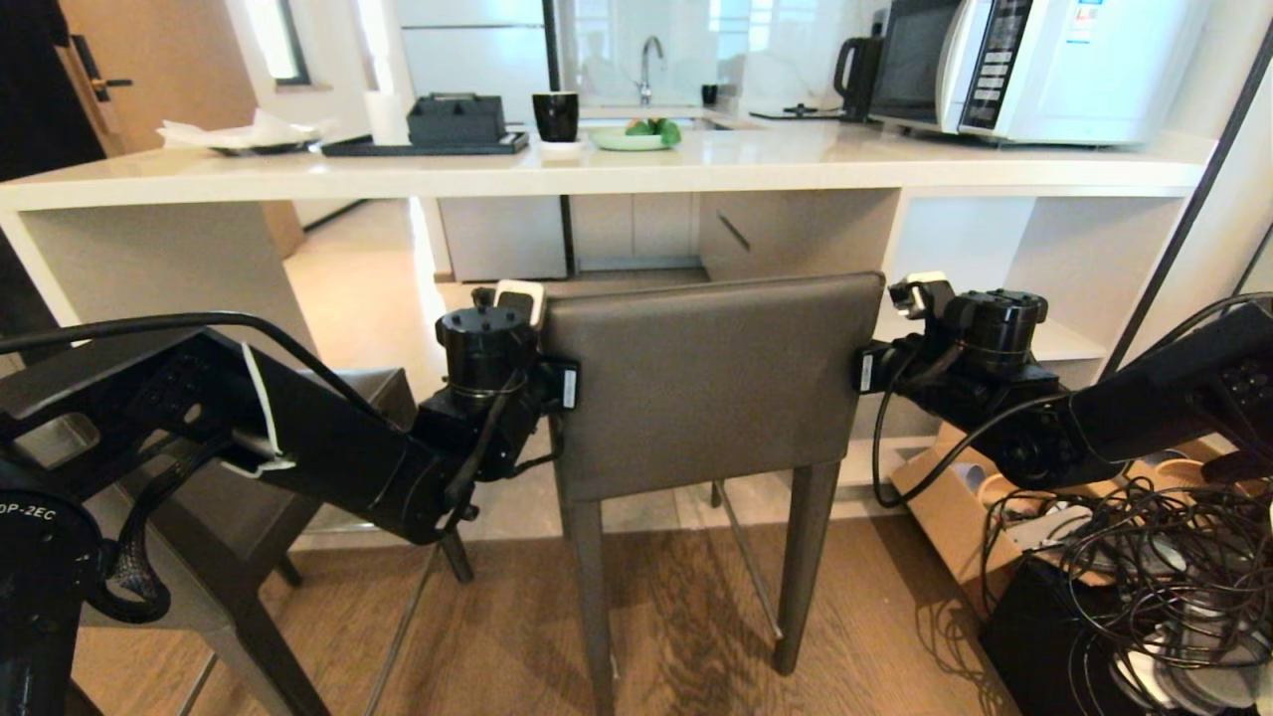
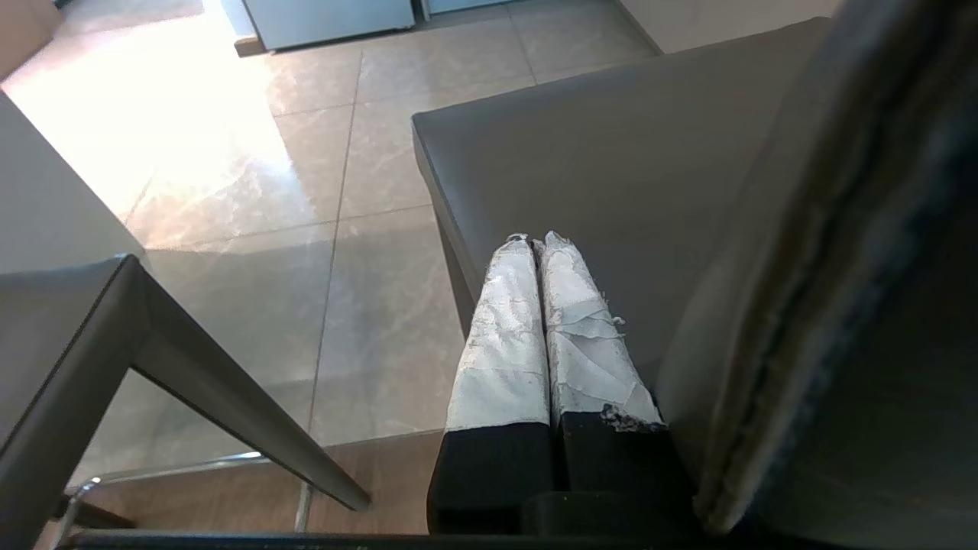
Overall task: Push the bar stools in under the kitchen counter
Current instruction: Push the gray chair back under the dining table
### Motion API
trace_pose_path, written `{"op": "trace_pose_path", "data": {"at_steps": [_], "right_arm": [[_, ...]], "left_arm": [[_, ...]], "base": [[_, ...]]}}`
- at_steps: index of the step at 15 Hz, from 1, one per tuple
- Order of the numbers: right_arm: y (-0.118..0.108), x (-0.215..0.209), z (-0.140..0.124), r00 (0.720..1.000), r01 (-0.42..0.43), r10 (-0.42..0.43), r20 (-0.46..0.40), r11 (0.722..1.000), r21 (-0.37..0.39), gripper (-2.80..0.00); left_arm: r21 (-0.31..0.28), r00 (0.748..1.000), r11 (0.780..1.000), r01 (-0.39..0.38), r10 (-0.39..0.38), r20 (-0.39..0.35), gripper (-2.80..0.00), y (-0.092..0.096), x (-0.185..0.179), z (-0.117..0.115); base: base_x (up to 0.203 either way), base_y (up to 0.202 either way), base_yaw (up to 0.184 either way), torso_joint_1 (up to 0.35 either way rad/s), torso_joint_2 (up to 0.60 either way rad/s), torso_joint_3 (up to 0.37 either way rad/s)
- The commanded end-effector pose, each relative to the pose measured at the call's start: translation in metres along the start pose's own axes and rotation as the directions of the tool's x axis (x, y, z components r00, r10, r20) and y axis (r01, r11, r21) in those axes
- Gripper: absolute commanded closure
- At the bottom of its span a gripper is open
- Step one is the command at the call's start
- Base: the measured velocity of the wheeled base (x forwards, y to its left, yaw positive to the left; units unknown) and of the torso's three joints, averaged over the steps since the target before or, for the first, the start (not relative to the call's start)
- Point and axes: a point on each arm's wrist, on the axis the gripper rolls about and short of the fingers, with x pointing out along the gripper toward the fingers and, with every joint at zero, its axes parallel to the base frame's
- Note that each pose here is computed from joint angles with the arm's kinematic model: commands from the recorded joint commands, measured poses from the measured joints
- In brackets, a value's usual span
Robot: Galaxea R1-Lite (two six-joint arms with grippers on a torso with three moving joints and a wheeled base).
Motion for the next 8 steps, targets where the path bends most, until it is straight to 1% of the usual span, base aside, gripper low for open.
{"op": "trace_pose_path", "data": {"at_steps": [1,4,6,8], "right_arm": [[-0.001,0.001,-0.005,1.0,-0.008,0.008,-0.007,1.0,0.0,0.0],[-0.001,0.001,-0.008,1.0,-0.007,0.007,-0.012,1.0,0.001,0.0],[-0.001,0.003,-0.014,1.0,-0.006,0.006,-0.026,1.0,0.002,0.0],[-0.001,0.001,-0.012,1.0,-0.005,0.005,-0.016,1.0,0.001,0.0]], "left_arm": [[-0.004,0.999,0.999,0.041,-0.041,0.032,0.0,-0.016,-0.001,0.006],[0.001,0.999,0.999,0.046,-0.046,0.029,0.0,-0.022,0.005,0.004],[0.008,0.997,0.998,0.056,-0.056,0.045,0.0,-0.03,0.011,0.012],[0.017,0.997,0.998,0.06,-0.061,0.038,0.0,-0.036,0.016,0.016]], "base": [[0.0,0.0,0.0,0.0,0.0,0.0],[0.0,0.0,0.0,0.0,0.0,0.0],[0.0,0.0,0.0,0.0,0.0,0.0],[0.0,0.0,0.0,0.0,0.0,0.0]]}}
